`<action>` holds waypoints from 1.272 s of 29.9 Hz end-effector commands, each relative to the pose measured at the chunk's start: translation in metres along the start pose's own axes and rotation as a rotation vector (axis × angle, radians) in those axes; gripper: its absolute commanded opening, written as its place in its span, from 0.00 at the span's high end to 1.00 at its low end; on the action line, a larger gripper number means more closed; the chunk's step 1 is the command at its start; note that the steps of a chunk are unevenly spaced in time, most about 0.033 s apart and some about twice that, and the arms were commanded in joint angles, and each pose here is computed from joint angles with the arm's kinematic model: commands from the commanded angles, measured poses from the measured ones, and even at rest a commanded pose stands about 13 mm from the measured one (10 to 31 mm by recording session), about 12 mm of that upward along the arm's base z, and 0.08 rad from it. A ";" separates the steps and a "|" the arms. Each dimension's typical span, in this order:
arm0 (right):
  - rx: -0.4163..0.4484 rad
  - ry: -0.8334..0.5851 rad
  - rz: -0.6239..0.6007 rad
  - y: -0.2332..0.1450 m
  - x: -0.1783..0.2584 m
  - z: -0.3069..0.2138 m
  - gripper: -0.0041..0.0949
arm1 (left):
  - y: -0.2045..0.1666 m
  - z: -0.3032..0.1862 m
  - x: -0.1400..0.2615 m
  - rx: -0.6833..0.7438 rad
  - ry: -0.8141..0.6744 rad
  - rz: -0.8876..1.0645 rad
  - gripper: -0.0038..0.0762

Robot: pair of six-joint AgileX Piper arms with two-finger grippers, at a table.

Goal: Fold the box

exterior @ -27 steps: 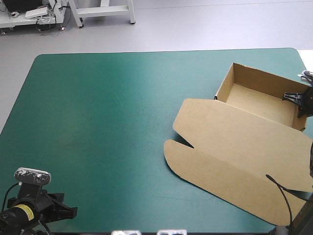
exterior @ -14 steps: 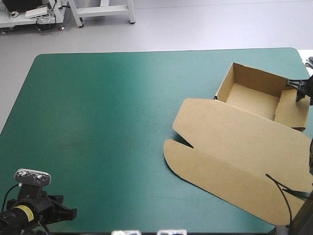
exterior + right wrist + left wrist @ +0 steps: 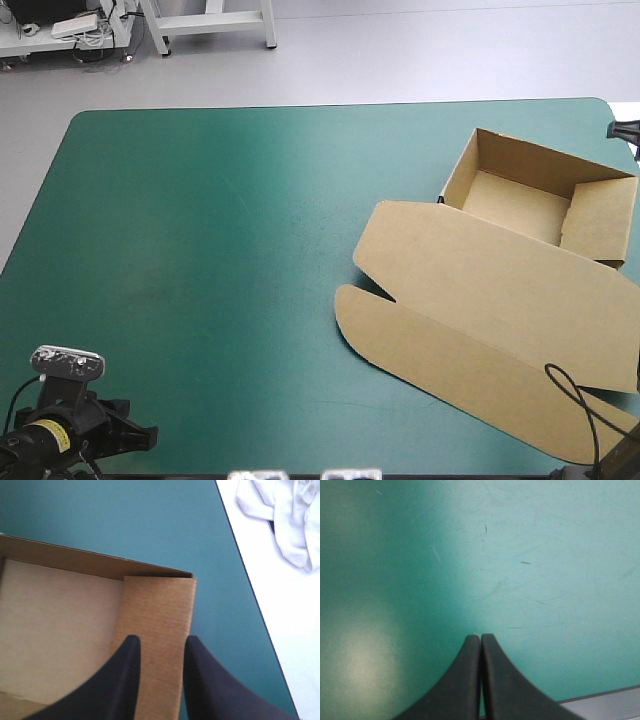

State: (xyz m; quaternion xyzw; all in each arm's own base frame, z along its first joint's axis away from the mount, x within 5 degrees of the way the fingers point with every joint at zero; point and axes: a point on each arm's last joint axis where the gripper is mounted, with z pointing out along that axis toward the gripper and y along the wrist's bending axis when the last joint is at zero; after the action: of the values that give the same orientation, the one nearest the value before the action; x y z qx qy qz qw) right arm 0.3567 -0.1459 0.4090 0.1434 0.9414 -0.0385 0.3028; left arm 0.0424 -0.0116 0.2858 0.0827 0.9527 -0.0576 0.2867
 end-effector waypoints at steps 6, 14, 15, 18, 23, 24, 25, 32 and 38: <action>-0.176 -0.215 -0.047 0.030 0.048 -0.126 0.97 | 0.000 0.011 0.006 0.001 0.011 0.043 0.96; -0.198 -0.205 -0.062 0.041 0.133 -0.151 0.97 | 0.002 0.002 0.009 0.022 -0.162 0.125 0.96; -0.209 -0.205 -0.073 0.044 0.145 -0.151 0.97 | 0.002 0.000 0.010 0.024 -0.187 0.140 0.96; -0.215 -0.211 -0.115 0.052 0.178 -0.150 0.97 | 0.003 -0.006 0.014 0.021 -0.244 0.220 0.96; -0.274 -0.181 -0.203 0.065 0.238 -0.140 0.97 | 0.005 -0.013 0.021 0.028 -0.316 0.237 0.96; -0.280 -0.192 -0.210 0.065 0.247 -0.140 0.97 | 0.005 -0.013 0.022 0.028 -0.322 0.237 0.96; -0.286 -0.181 -0.216 0.065 0.258 -0.136 0.97 | 0.005 -0.014 0.023 0.028 -0.328 0.241 0.96; -0.290 -0.203 -0.256 0.062 0.318 -0.122 0.97 | 0.006 -0.010 0.029 0.033 -0.317 0.244 0.96; -0.284 -0.281 -0.255 0.059 0.349 -0.117 0.97 | 0.006 -0.010 0.030 0.034 -0.320 0.242 0.96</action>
State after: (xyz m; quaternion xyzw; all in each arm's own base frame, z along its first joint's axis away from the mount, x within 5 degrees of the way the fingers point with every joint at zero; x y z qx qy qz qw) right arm 0.0406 0.0143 0.2988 -0.0267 0.9188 0.0424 0.3915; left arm 0.0105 0.0014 0.2672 0.1924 0.8892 -0.0427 0.4129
